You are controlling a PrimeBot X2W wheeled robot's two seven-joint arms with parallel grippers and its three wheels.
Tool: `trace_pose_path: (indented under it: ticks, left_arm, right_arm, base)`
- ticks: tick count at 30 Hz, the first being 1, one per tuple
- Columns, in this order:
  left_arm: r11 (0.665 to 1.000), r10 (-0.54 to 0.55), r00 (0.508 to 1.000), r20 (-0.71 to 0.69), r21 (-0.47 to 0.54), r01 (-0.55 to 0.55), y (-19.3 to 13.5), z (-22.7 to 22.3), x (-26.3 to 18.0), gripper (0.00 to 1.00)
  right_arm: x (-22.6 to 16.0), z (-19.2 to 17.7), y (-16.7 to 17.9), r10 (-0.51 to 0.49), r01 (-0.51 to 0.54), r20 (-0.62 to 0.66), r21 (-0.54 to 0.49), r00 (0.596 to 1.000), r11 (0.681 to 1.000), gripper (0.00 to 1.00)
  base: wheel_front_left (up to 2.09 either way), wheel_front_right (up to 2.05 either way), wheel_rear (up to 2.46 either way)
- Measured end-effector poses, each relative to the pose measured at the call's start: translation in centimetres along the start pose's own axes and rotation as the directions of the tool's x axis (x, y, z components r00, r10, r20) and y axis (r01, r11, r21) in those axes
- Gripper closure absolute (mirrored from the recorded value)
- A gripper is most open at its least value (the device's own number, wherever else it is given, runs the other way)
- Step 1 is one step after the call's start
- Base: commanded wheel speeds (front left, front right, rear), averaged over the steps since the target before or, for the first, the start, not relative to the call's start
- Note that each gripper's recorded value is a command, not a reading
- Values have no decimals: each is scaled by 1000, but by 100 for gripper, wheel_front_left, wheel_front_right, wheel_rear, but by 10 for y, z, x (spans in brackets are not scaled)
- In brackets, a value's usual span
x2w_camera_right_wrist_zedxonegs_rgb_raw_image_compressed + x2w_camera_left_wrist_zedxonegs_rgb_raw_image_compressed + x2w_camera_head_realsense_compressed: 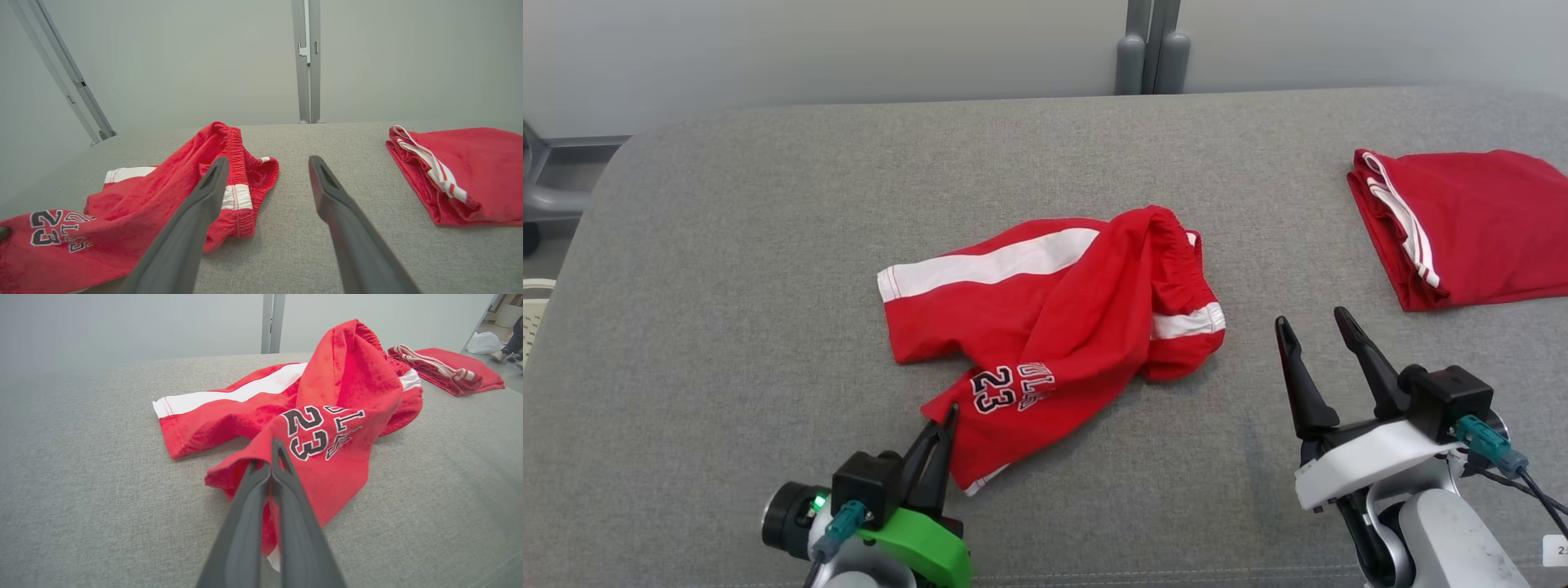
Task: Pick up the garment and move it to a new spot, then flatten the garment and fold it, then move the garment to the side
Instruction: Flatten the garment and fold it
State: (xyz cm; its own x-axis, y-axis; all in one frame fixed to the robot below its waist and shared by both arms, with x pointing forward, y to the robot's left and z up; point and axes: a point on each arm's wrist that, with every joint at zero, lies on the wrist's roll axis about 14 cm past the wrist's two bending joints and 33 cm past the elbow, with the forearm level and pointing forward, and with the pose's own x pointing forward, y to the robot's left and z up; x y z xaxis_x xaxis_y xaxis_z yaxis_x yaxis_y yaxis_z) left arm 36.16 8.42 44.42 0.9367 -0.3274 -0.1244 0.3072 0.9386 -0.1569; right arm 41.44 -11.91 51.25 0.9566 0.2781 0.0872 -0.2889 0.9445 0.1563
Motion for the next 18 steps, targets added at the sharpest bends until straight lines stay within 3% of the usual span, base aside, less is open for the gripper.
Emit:
trace_pose_path:
  ticks: [9,18]
  left_arm:
    - [995,15,998,68,96,-21,29,31,6,100]
    - [993,23,1000,-1,116,-23,54,24,34,100]
  right_arm:
    - [0,2,3,5,-5,9,8,1000,1000,0]
    - [-2,-3,-8,-21,21,-10,5,1000,1000,0]
  base:
    - [0,0,0]
    - [0,0,0]
